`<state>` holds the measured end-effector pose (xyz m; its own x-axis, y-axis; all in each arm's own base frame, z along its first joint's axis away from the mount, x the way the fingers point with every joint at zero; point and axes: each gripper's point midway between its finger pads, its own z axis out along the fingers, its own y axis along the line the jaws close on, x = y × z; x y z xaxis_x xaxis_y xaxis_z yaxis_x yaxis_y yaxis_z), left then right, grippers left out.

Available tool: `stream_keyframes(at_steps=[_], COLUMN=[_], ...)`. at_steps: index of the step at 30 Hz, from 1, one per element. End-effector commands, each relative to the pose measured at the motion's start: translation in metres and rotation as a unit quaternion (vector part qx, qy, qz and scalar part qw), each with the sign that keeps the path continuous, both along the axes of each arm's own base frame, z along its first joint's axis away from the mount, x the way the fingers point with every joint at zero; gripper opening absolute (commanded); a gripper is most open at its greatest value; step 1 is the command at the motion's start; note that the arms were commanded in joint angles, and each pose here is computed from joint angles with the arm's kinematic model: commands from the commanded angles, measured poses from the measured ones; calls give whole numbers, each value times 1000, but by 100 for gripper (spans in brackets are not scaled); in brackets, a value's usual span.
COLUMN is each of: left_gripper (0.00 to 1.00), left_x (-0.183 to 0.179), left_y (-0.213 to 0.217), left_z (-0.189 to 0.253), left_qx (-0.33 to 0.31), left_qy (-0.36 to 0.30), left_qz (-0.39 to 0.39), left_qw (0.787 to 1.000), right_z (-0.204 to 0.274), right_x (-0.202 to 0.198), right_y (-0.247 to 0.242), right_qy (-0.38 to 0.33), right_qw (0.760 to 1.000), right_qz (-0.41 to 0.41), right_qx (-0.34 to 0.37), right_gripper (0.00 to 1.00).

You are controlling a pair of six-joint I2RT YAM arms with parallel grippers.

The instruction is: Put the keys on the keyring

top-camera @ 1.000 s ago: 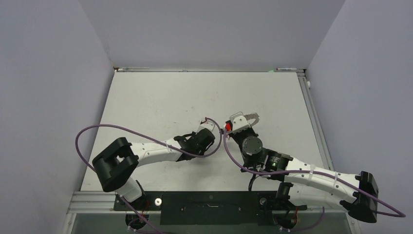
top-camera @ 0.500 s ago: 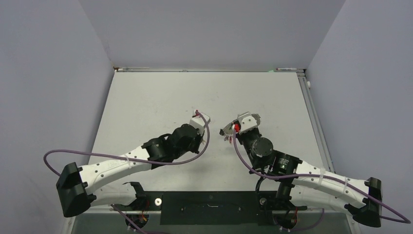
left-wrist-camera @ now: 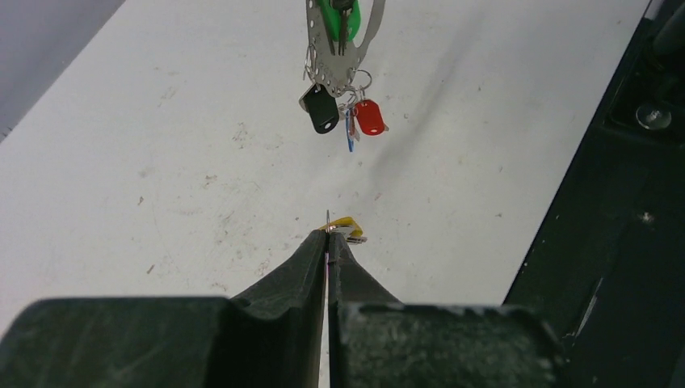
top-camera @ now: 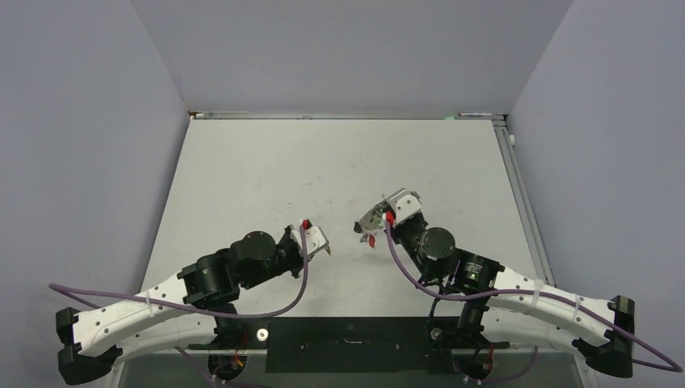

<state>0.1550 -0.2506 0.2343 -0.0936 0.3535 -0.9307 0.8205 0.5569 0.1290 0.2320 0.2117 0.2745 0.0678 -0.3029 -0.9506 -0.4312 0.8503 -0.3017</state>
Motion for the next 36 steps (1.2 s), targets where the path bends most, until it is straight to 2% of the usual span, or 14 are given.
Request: stream_keyframes(at_steps=[1,5,9,15,30,36], left_gripper=[0,0,0,0,0,0], left_x=[-12,-12,-10,-19,-28,-31], left_y=[2,11,21,31,30,27], left_z=[7,10,9,13,5,5], left_qx=[7,3,-2,-34,-40,-46], left_qy=[-99,-130,-147,-162,-153,-150], left_qz=[-88,-86,-72,-82,-107,-118], left_qw=[991,988,987,983,981,980], right_z=[28,24,21,11,-10,-10], right_x=[-7,-23,-48,-75,-121,-128], right_y=[17,37,61,82,102,103], right_qy=[-15,-16,-28,-34,-12,-7], right_qw=[998,992,975,954,921,917], right_qz=[53,126,220,298,385,395], right_qx=[39,27,18,-11,-59,-60], right_gripper=[5,5,5,5,5,5])
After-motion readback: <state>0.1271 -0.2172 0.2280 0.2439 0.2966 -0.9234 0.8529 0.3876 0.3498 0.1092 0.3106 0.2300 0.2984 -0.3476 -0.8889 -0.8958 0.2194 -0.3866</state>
